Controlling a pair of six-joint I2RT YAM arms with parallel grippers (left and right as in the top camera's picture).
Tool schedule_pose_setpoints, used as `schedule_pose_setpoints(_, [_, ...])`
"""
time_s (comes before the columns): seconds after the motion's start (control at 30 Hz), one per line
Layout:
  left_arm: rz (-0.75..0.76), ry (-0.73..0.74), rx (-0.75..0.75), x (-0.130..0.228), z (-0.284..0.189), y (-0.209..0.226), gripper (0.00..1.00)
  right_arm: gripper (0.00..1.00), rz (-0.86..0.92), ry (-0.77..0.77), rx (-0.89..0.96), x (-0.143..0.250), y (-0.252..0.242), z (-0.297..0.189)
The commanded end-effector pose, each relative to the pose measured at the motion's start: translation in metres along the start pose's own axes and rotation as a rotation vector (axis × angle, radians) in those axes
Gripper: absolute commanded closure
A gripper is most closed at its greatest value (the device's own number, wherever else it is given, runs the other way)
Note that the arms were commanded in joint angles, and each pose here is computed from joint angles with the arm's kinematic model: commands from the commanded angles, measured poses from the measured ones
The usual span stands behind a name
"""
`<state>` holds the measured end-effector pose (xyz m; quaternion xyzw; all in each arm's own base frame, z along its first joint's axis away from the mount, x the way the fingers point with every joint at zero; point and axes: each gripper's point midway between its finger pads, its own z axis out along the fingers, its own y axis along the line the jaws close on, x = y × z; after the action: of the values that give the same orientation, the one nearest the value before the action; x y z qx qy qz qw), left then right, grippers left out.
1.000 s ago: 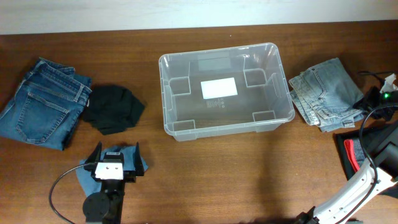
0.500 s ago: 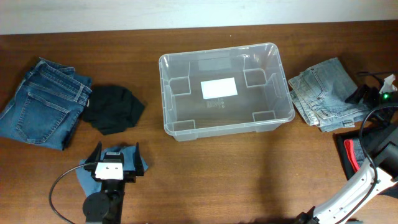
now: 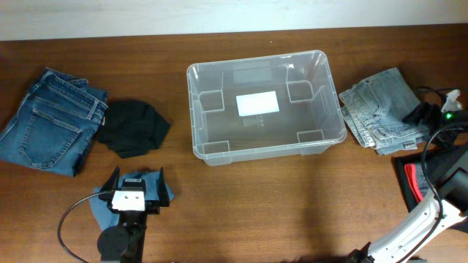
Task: Pack container
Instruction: 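Grasp the edge of the light blue jeans with the right gripper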
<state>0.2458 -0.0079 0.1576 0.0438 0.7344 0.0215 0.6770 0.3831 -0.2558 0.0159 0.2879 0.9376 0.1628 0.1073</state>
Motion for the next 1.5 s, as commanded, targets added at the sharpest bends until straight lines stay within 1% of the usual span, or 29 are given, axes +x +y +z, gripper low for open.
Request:
schedule_pose_setpoints(0.0, [0.016,-0.002,-0.014,0.001,0.000,0.003,0.00,0.33,0.008,0.116,-0.053,0.027,0.013,0.039])
schedule_pose_setpoints(0.03, [0.016,-0.002,-0.014,0.001,0.000,0.003,0.00,0.37,0.005,0.117,-0.053,0.027,0.014,0.040])
schedule_pose_setpoints(0.17, [0.016,-0.001,-0.014,0.002,0.000,0.003,0.00,0.42,0.003,0.117,-0.049,0.027,0.014,0.040])
schedule_pose_setpoints(0.23, [0.016,-0.002,-0.014,0.001,0.000,0.003,0.00,0.47,0.004,0.117,-0.050,0.027,0.013,0.040])
schedule_pose_setpoints(0.3, [0.016,-0.002,-0.014,0.001,0.000,0.003,0.00,0.61,0.005,0.119,-0.051,0.028,0.014,0.040])
schedule_pose_setpoints(0.33, [0.016,-0.002,-0.014,0.001,0.000,0.003,0.00,0.69,0.007,0.122,-0.051,0.028,0.014,0.040])
schedule_pose_setpoints(0.37, [0.016,-0.002,-0.014,0.001,0.000,0.003,0.00,0.85,0.008,0.125,-0.055,0.029,0.014,0.040])
schedule_pose_setpoints(0.43, [0.016,-0.002,-0.014,0.001,0.000,0.003,0.00,0.93,0.011,0.123,-0.076,0.029,0.018,0.039])
schedule_pose_setpoints(0.57, [0.016,-0.002,-0.013,0.001,0.000,0.003,0.00,0.96,0.014,0.126,-0.089,0.030,0.020,0.039])
schedule_pose_setpoints(0.67, [0.016,-0.002,-0.014,0.001,0.000,0.003,0.00,0.96,0.023,0.144,-0.092,0.033,0.022,0.035])
schedule_pose_setpoints(0.77, [0.016,-0.002,-0.014,0.001,0.000,0.003,0.00,0.96,0.015,0.130,-0.089,0.025,0.025,0.025])
schedule_pose_setpoints(0.93, [0.016,-0.001,-0.014,0.002,0.000,0.003,0.00,0.96,-0.011,0.070,-0.090,0.008,0.037,-0.005])
schedule_pose_setpoints(1.1, [0.016,-0.002,-0.014,0.001,0.000,0.003,0.00,0.96,-0.049,-0.018,-0.139,-0.007,0.060,-0.040])
schedule_pose_setpoints(1.17, [0.016,-0.002,-0.014,0.001,0.000,0.003,0.00,0.96,-0.060,-0.039,-0.138,-0.009,0.064,-0.050])
schedule_pose_setpoints(1.3, [0.016,-0.002,-0.014,0.001,0.000,0.003,0.00,0.96,-0.077,-0.080,-0.193,-0.012,0.080,-0.069])
schedule_pose_setpoints(1.47, [0.016,-0.002,-0.014,0.001,0.000,0.003,0.00,0.96,-0.112,-0.142,-0.189,-0.014,0.093,-0.097])
